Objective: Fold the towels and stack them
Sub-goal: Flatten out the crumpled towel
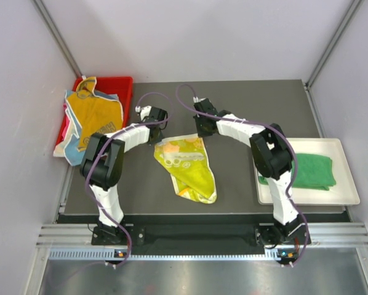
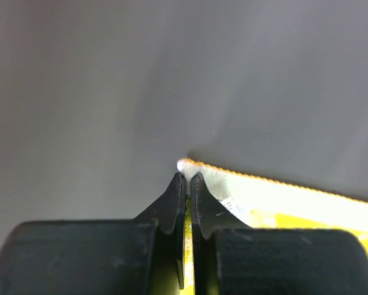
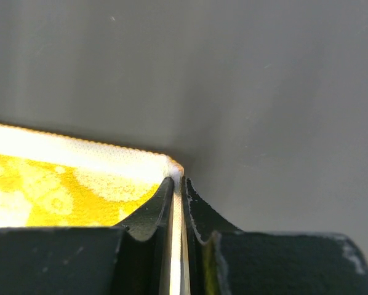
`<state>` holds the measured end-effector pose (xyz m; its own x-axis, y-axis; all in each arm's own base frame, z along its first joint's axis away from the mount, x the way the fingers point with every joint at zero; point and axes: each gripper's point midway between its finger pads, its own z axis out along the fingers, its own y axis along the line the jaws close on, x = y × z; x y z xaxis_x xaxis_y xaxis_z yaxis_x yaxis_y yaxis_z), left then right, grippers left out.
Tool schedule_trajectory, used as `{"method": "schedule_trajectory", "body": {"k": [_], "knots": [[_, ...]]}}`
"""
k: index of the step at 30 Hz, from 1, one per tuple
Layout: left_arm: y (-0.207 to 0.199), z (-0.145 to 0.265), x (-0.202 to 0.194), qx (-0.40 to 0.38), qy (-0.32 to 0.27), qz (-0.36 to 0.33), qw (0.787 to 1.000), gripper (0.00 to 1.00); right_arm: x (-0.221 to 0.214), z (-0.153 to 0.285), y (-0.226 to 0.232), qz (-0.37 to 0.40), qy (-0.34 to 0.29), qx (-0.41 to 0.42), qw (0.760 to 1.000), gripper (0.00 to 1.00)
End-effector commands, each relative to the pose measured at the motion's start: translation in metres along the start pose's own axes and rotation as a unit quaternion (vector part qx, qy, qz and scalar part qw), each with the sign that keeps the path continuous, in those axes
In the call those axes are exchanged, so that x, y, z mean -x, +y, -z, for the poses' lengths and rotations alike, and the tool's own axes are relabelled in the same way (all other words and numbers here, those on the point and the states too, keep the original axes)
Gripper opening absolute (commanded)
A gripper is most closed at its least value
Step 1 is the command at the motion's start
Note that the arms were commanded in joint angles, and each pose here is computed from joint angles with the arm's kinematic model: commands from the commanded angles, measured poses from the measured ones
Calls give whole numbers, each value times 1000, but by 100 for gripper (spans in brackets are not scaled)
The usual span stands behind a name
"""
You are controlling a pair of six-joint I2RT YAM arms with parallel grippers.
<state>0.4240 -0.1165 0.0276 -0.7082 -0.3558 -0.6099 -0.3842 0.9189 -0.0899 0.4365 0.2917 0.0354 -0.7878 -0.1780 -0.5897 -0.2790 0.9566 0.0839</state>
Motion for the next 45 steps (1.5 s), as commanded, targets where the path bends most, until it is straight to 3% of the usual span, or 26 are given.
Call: {"method": "schedule_trajectory", "body": {"k": [1,8,16,22,29,32,35,37,41,45], "knots": [[-2,24,31,-14,-24,-4,1000,0,49,47,0,-12,-78,7,997,5],[-26,111,58,-104,-71,-33,991,0,83,128,-3,-34,-166,26,985,0],[-39,226,39,-190,-114,-106,969,0,83,250,3,-27,-263,67,962,0],[-32,321,16,-304,-146,-129,933,0,64,344,20,0,-327,102,940,0],[-8,410,28,-429,-188,-116,876,0,46,425,38,8,-379,139,915,0],[-4,424,41,-432,-213,-108,870,0,48,446,41,5,-395,146,907,0],[-7,421,58,-409,-235,-94,877,0,58,448,34,3,-404,115,907,0],[-8,406,71,-361,-247,-77,896,0,69,447,26,1,-414,78,907,0],[-8,399,106,-294,-278,-40,914,0,98,435,-5,-21,-421,29,906,0],[-21,428,124,-335,-305,-39,891,0,111,457,-19,-26,-443,39,895,0]]}}
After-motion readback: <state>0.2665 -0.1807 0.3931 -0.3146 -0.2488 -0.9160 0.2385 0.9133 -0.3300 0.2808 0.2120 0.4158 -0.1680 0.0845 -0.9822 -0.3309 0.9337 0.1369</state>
